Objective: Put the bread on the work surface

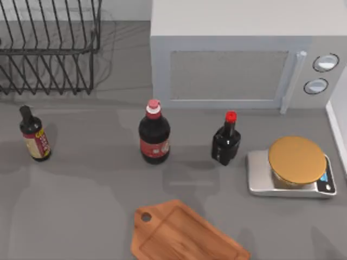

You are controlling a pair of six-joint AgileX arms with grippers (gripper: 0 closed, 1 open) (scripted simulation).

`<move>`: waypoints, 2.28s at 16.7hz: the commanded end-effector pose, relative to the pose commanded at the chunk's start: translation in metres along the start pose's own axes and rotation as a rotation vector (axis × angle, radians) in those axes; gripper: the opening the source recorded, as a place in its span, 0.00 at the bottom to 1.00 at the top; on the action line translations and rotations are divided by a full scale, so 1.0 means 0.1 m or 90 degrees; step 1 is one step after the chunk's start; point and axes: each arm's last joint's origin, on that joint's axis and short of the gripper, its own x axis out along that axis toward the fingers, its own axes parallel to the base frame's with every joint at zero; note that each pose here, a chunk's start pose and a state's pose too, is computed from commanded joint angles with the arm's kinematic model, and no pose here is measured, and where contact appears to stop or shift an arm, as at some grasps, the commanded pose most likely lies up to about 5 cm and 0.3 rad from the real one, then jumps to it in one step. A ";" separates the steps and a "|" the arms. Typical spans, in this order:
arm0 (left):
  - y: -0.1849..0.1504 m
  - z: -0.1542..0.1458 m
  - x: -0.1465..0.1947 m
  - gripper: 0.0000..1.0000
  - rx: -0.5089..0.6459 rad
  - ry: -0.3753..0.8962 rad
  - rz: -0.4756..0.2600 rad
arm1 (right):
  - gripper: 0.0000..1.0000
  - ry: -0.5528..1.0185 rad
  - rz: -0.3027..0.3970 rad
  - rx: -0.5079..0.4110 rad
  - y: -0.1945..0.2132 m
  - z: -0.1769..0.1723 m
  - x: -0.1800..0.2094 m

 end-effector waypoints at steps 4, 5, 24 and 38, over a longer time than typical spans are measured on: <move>-0.28 -0.06 -0.35 0.00 0.152 -0.059 0.016 | 1.00 0.000 0.000 0.000 0.00 0.00 0.00; -0.42 -0.08 -0.44 0.00 0.215 -0.076 0.021 | 1.00 0.000 0.000 0.000 0.00 0.00 0.00; -3.62 -1.91 0.12 0.00 1.977 -0.042 -0.046 | 1.00 0.000 0.000 0.000 0.00 0.00 0.00; -3.67 -2.01 0.41 0.00 2.026 -0.014 -0.067 | 1.00 0.000 0.000 0.000 0.00 0.00 0.00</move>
